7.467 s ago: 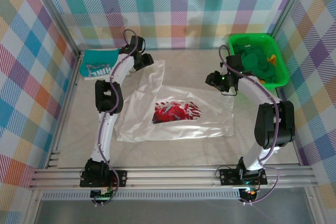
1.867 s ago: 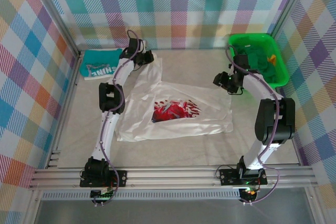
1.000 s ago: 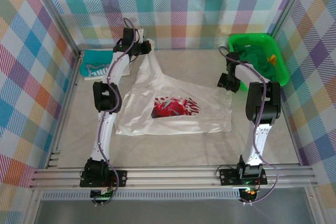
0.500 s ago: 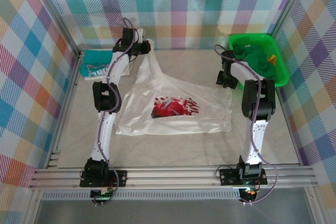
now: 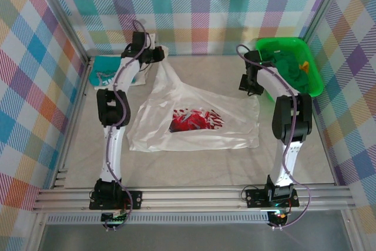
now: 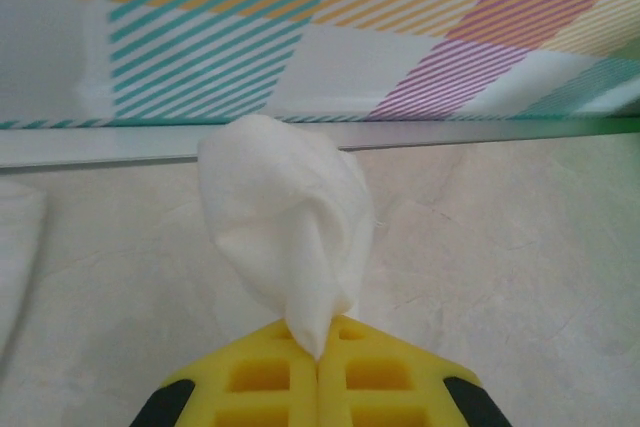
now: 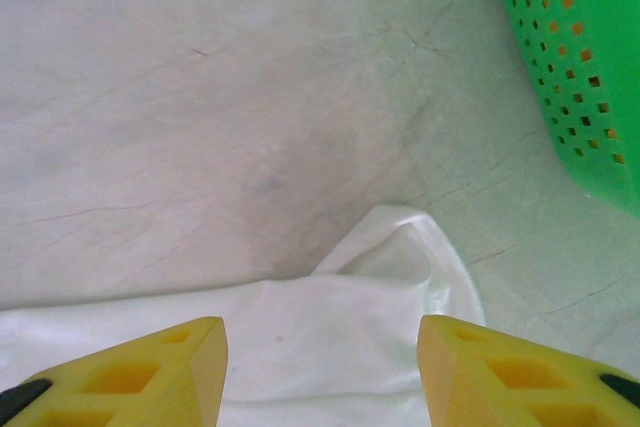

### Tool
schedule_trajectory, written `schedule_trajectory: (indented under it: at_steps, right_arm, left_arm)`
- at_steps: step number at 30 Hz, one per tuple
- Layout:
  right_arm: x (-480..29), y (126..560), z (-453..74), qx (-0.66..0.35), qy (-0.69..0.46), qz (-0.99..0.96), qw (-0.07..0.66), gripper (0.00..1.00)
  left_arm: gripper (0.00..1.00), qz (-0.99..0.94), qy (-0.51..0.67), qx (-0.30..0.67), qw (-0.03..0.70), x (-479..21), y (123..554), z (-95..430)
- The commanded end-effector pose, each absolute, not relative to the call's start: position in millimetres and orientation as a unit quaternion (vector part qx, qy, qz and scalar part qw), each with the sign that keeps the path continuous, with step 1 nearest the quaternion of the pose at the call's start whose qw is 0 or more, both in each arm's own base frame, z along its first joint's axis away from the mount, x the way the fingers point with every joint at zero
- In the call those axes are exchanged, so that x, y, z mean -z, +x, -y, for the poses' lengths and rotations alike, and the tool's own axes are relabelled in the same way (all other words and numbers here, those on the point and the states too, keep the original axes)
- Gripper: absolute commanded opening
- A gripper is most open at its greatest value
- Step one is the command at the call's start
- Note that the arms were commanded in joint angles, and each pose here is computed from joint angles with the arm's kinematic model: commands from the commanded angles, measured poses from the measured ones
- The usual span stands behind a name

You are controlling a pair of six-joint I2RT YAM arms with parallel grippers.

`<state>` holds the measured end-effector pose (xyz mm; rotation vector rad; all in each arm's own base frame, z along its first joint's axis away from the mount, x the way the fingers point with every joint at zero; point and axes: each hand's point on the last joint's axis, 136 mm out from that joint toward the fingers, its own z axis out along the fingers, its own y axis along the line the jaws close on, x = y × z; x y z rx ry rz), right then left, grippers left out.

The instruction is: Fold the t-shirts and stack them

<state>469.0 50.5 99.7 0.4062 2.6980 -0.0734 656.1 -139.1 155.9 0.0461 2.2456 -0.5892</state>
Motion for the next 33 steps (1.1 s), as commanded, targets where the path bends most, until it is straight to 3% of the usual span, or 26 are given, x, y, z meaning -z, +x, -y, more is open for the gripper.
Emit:
schedule_trajectory:
  at_steps: [1, 12, 21, 33]
  right_arm:
    - [-106, 467, -59, 0.015, 0.134, -0.97, 0.202, 0.54]
    - [-80, 494, -78, -0.016, 0.122, -0.978, 0.17, 0.55]
    - [-61, 536, -94, -0.043, 0.122, -0.976, 0.173, 0.58]
    - [-27, 549, -84, -0.008, 0.154, -0.979, 0.136, 0.59]
  left_arm:
    - [0.0, -0.862, -0.009, 0.221, 0.456, -203, 664, 98]
    - [0.0, -0.884, -0.013, 0.197, 0.424, -170, 662, 66]
    - [0.0, -0.877, 0.006, 0.252, 0.409, -162, 668, 87]
    - [0.0, -0.872, 0.077, 0.263, 0.405, -173, 661, 123]
